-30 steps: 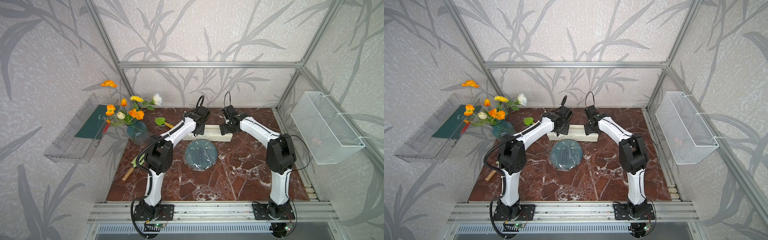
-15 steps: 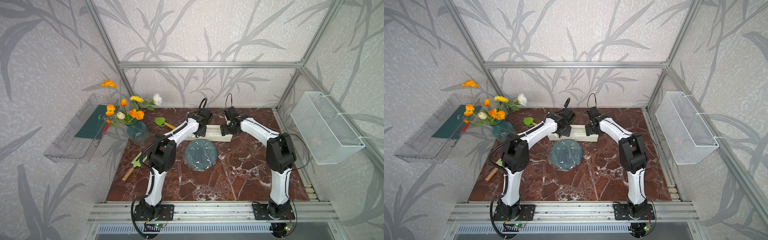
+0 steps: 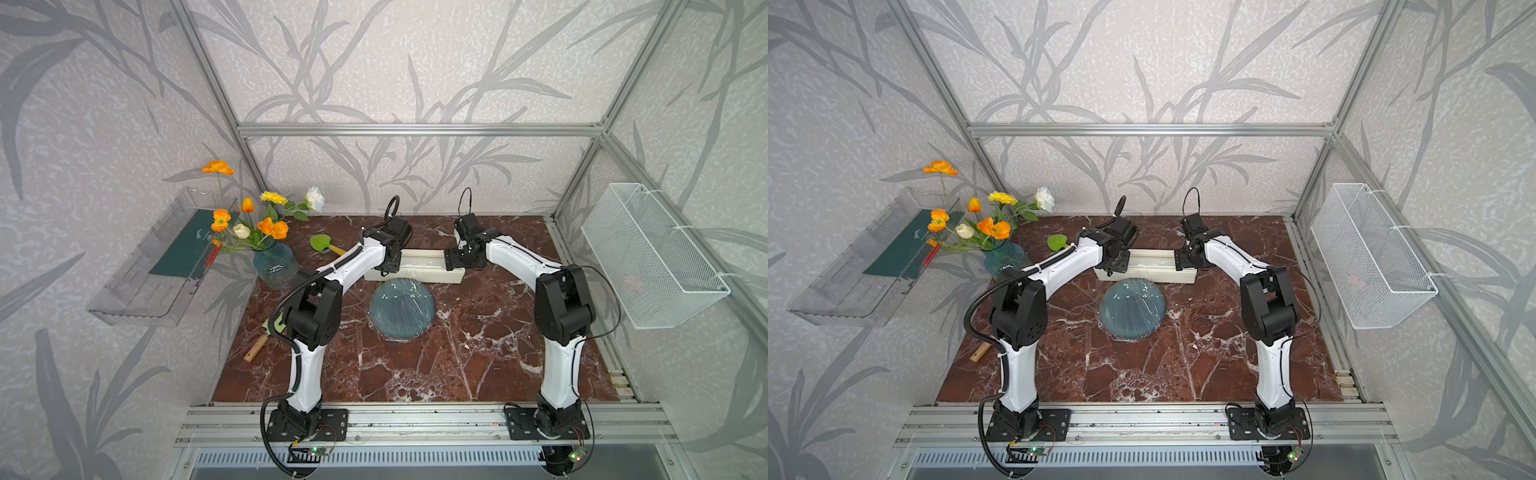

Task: Wrap the plate with plastic wrap
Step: Tear off the plastic wrap from the plastic wrap cutting box.

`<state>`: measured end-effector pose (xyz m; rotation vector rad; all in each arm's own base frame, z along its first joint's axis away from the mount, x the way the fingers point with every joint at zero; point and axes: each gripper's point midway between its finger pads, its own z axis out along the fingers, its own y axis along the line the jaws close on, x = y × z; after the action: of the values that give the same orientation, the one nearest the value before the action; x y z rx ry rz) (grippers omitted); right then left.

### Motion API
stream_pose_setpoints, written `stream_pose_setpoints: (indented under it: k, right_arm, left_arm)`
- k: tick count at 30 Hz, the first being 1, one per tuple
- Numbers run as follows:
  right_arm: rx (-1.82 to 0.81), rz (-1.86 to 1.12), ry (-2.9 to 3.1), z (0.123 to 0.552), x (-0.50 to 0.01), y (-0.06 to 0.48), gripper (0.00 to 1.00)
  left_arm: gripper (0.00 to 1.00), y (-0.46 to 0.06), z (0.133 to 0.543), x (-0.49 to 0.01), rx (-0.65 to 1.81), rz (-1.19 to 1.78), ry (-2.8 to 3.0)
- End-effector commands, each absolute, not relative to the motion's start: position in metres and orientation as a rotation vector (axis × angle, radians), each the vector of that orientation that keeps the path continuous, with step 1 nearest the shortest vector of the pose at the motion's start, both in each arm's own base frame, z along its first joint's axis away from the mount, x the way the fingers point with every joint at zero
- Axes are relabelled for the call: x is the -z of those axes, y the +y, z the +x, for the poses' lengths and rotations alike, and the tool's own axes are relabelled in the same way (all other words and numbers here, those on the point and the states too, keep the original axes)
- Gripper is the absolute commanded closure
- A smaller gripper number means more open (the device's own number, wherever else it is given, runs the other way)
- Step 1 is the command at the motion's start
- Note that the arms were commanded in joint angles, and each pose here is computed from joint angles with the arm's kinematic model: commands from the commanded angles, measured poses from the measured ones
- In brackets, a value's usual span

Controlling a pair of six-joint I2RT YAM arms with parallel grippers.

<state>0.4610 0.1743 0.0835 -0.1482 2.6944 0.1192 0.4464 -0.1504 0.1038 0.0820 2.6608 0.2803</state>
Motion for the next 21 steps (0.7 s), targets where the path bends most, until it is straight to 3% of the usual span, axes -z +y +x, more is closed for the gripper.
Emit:
stream_pose_setpoints:
  k: [1, 7, 11, 18, 21]
  right_arm:
    - [0.073, -0.116, 2.848, 0.441, -0.032, 0.138, 0.14]
    - [0.065, -0.118, 2.842, 0.442, -0.035, 0.139, 0.14]
    - [0.014, -0.125, 2.832, 0.444, -0.041, 0.146, 0.14]
    - [-0.163, -0.147, 2.731, 0.443, -0.106, 0.163, 0.14]
    - [-0.404, -0.195, 2.717, 0.424, -0.118, 0.188, 0.14]
  left_arm:
    - [0.48, -0.085, 0.432, -0.107, -0.464, -0.025, 2.696]
    - [0.51, -0.031, 0.429, -0.118, -0.542, -0.177, 2.666]
    - [0.51, -0.025, 0.433, -0.135, -0.482, -0.253, 2.630]
    - [0.37, -0.066, 0.423, -0.151, -0.098, -0.270, 2.646]
    - [0.35, -0.093, 0.409, -0.146, 0.154, -0.238, 2.645]
